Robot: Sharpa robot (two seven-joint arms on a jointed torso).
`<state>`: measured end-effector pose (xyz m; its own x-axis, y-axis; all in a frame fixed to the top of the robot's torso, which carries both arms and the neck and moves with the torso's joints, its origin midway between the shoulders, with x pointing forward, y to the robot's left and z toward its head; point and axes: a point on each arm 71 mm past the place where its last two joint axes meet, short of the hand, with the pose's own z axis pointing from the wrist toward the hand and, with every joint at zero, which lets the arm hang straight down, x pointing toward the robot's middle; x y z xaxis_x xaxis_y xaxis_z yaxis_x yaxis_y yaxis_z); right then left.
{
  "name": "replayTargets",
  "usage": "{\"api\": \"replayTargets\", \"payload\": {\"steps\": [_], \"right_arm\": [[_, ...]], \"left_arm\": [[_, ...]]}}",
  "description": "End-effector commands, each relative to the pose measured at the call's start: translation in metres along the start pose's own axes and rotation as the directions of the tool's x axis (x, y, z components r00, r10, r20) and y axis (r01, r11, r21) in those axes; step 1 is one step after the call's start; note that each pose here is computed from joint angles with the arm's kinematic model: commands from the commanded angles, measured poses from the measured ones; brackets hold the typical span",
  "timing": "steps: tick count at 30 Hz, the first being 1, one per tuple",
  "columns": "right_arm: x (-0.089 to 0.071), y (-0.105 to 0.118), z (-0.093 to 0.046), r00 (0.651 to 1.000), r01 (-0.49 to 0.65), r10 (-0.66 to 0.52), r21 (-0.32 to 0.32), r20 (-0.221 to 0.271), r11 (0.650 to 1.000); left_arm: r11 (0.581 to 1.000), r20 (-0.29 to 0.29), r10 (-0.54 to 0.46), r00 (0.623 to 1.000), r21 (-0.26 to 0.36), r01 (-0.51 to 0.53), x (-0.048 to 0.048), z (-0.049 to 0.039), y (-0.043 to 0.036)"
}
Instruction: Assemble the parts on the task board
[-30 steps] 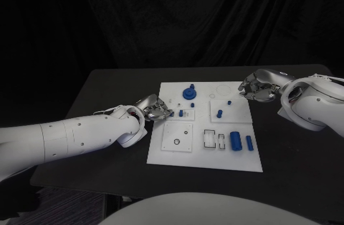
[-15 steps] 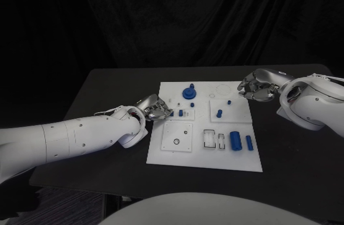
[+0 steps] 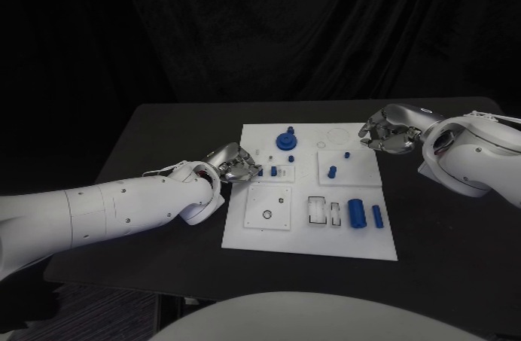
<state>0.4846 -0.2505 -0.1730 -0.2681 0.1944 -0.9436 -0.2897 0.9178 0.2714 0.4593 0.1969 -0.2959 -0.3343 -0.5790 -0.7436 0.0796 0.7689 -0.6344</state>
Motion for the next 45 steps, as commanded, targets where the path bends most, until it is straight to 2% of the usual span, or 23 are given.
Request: {"api": "replayTargets", "payload": {"steps": [1, 14, 24, 37, 45], "right_arm": [[0.0014, -0.0001, -0.0001, 1.0, 0.003, -0.003, 0.004, -0.009, 1.0], [0.0022, 0.0, 0.0002, 1.0, 0.005, -0.005, 0.008, -0.018, 1.0], [0.0026, -0.0003, 0.0005, 1.0, 0.007, -0.006, 0.011, -0.023, 1.0], [0.0028, -0.001, 0.0006, 1.0, 0.008, -0.007, 0.015, -0.027, 1.0], [0.0028, -0.0011, 0.0006, 1.0, 0.008, -0.007, 0.015, -0.027, 1.0]], "left_arm": [[1.0, 0.0, -0.003, 1.0, 0.023, 0.003, 0.0026, -0.0004, -0.0028], [0.999, -0.037, 0.003, 0.999, 0.053, -0.001, 0.0042, -0.0003, -0.0027], [0.999, -0.06, 0.008, 0.998, 0.054, -0.005, 0.0046, -0.0003, -0.0007], [0.999, -0.059, 0.01, 0.998, 0.045, -0.007, 0.0031, -0.0004, 0.0022], [0.998, -0.03, 0.009, 0.999, 0.06, -0.007, 0.0001, -0.0007, 0.0029]]}}
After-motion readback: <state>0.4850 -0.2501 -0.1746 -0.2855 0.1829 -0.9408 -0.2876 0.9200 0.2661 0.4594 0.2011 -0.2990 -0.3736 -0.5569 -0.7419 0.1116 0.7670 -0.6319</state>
